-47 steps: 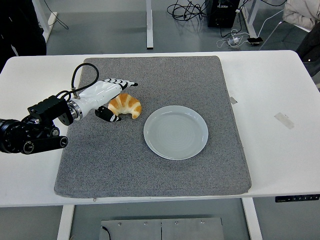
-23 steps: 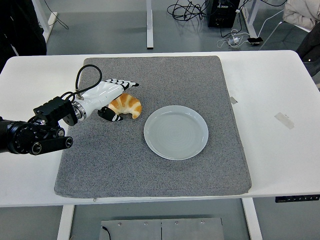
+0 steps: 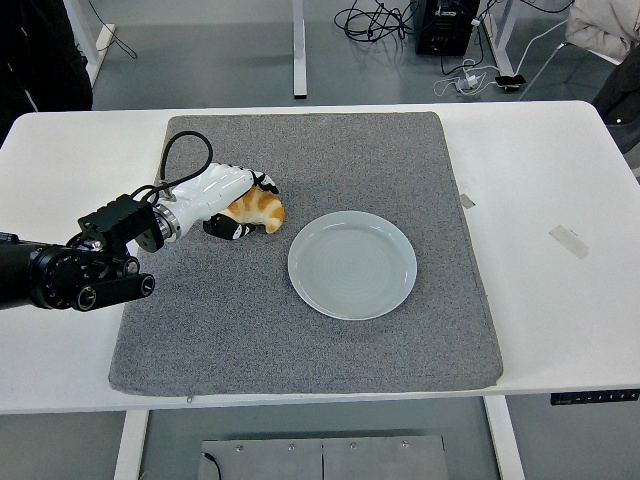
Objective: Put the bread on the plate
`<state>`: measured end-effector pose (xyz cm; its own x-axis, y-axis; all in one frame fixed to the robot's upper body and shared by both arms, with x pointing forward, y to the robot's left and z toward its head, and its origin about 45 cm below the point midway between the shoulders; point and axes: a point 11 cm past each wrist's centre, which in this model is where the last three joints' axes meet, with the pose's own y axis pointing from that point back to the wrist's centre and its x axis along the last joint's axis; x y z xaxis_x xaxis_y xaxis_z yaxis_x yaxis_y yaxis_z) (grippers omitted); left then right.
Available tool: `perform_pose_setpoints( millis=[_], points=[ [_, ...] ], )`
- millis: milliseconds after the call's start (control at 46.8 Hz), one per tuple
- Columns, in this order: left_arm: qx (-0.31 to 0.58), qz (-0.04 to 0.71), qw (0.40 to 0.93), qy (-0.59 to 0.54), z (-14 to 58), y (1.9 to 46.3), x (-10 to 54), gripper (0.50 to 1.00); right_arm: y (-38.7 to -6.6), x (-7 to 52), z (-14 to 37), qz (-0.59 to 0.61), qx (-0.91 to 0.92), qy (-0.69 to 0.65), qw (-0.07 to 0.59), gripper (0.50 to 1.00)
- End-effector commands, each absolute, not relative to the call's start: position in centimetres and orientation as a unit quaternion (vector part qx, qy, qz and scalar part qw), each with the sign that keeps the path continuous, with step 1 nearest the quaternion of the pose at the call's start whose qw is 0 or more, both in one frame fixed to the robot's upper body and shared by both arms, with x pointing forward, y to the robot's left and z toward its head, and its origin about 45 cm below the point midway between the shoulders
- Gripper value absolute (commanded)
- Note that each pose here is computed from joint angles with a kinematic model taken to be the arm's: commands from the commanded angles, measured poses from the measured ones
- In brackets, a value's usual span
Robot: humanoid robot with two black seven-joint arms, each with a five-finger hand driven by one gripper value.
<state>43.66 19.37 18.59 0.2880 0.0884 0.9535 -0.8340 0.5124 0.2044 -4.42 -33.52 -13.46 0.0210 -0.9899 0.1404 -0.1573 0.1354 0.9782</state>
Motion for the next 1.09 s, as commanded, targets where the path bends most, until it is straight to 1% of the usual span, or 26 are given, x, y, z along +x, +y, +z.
perform_pose_setpoints(
  millis=[0,43,128,278,406,427,598,684,833,1068],
  points=[
    [0.374,0.324,0.709,-0.502,18.5,19.3,43.8,0.672,-33.5,-4.4,-13.5,-0.415,0.509,-0.563,0.501,1.0],
    [0.375,0.323,0.709,-0.502,18.4,19.2,43.8,0.665,-33.5,-4.4,-13.5,-0.416,0.51,-0.563,0.501,1.0],
    [0.375,0.322,0.709,-0.503,18.3,19.1,43.8,0.634,-33.5,-4.4,-13.5,-0.416,0.51,-0.563,0.501,1.0],
    [0.377,0.318,0.713,-0.498,18.0,19.1,43.6,0.546,-33.5,-4.4,-13.5,-0.416,0.51,-0.563,0.501,1.0],
    [0.377,0.318,0.714,-0.497,18.0,19.2,43.7,0.525,-33.5,-4.4,-13.5,-0.415,0.509,-0.563,0.501,1.0],
    [0.376,0.317,0.715,-0.496,18.0,19.1,43.6,0.5,-33.5,-4.3,-13.5,-0.415,0.51,-0.563,0.5,1.0],
    [0.372,0.321,0.716,-0.495,19.2,19.1,44.3,0.5,-33.5,-4.4,-13.5,-0.416,0.51,-0.563,0.501,1.0],
    [0.351,0.335,0.715,-0.503,21.1,18.3,45.1,0.5,-33.5,-4.4,-13.5,-0.416,0.51,-0.563,0.501,1.0],
    [0.321,0.335,0.716,-0.521,24.3,17.4,45.9,0.5,-33.5,-4.4,-13.5,-0.416,0.51,-0.563,0.501,1.0],
    [0.279,0.31,0.724,-0.549,27.1,15.2,45.3,0.5,-33.5,-4.4,-13.5,-0.416,0.51,-0.563,0.501,1.0]
  ],
)
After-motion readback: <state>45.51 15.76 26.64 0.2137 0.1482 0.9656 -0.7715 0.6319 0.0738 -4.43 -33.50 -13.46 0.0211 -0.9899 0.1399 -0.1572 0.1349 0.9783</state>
